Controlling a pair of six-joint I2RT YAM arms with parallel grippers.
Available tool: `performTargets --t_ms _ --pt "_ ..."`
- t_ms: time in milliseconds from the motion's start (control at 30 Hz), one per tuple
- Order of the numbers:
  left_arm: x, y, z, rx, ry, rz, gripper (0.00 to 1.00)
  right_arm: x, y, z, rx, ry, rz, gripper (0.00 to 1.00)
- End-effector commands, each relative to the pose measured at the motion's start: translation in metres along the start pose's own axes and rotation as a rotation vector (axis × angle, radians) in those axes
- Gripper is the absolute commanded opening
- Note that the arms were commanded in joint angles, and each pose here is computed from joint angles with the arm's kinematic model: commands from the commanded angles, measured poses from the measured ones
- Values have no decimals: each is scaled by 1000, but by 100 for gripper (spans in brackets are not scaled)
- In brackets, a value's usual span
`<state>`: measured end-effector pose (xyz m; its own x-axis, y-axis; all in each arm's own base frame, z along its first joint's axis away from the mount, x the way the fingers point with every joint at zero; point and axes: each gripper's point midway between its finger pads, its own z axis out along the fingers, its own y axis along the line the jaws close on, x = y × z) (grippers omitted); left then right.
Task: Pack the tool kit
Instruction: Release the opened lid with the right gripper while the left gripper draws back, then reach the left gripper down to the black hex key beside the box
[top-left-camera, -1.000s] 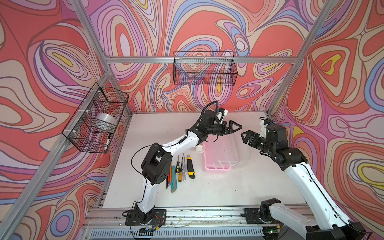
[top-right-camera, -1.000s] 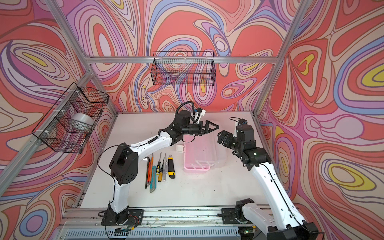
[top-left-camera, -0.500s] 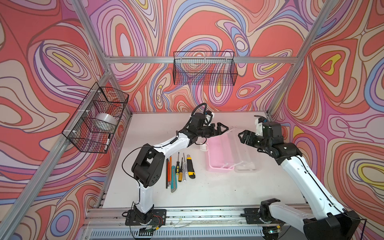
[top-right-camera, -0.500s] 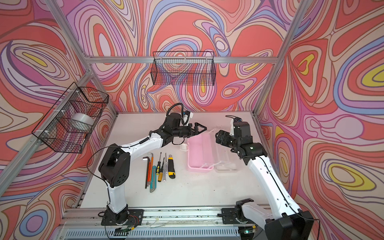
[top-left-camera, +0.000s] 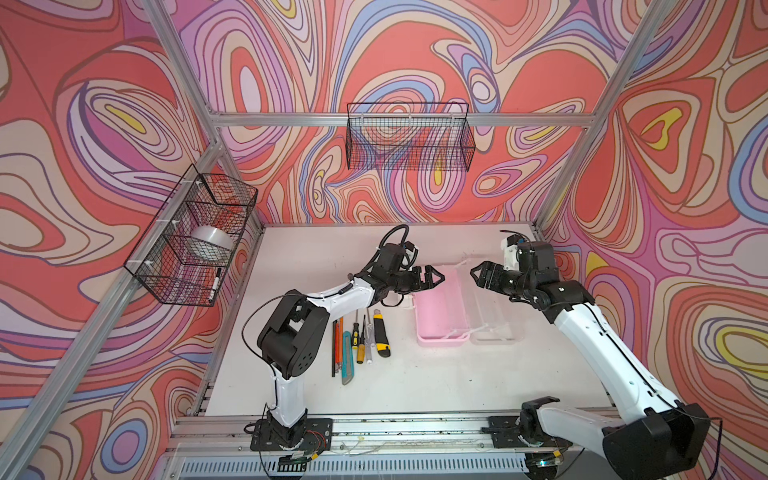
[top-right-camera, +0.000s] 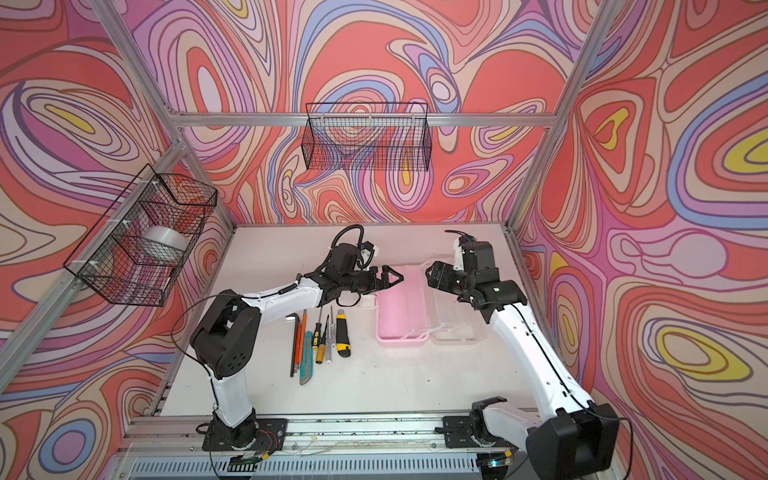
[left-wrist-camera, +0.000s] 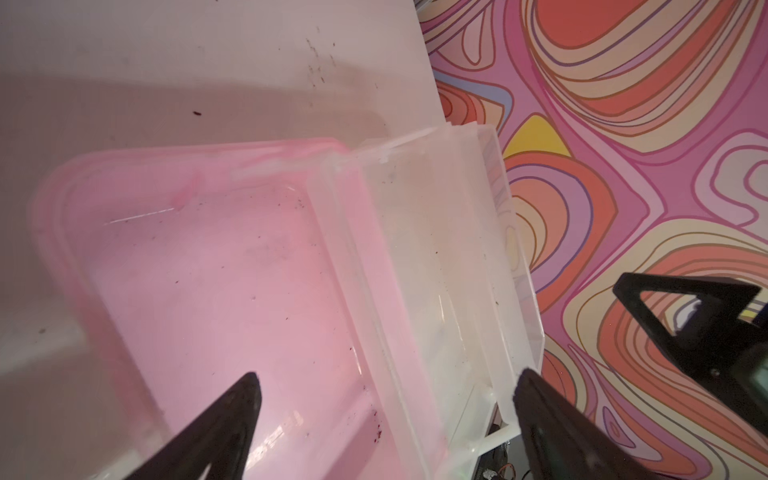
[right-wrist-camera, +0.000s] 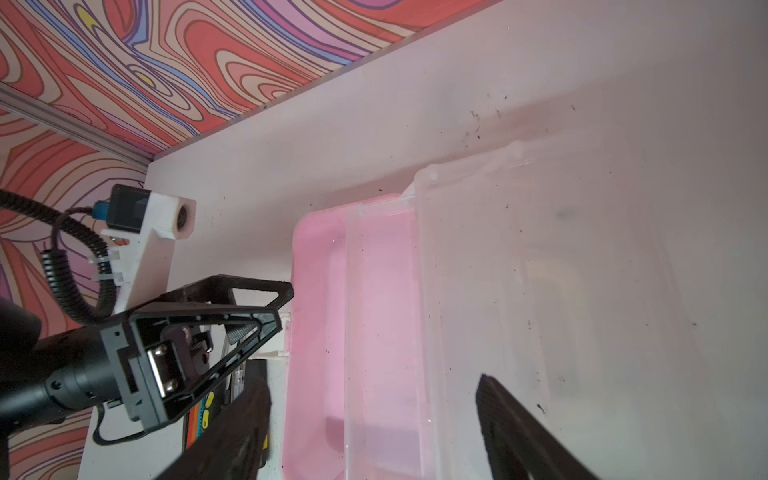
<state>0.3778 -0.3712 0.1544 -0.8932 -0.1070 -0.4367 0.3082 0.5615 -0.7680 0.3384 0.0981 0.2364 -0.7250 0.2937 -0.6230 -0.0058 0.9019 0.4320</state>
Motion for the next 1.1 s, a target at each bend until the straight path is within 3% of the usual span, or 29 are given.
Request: performTargets --t_ms 0,167,300,567,700,800,933,1067 --pt "-15 -1 -43 -57 -88 51 96 7 9 7 -16 26 -24 80" --pt "-2 37 -104 -222 -143 32 96 21 33 19 -47 56 -61 78" --pt "13 65 -162 -484 -183 73 94 36 53 30 -61 83 -84 72" --pt "51 108 -239 -802 -231 63 80 62 87 45 -86 111 -110 63" --pt "71 127 -254 -867 -222 24 73 81 97 51 -106 142 -112 62" --pt "82 143 -255 -904 -189 -13 59 95 97 57 -106 164 -103 61" --pt "89 157 -253 -934 -166 -46 51 103 95 64 -106 173 -92 55" --pt "93 176 -246 -933 -147 -107 36 104 90 73 -76 166 -93 54"
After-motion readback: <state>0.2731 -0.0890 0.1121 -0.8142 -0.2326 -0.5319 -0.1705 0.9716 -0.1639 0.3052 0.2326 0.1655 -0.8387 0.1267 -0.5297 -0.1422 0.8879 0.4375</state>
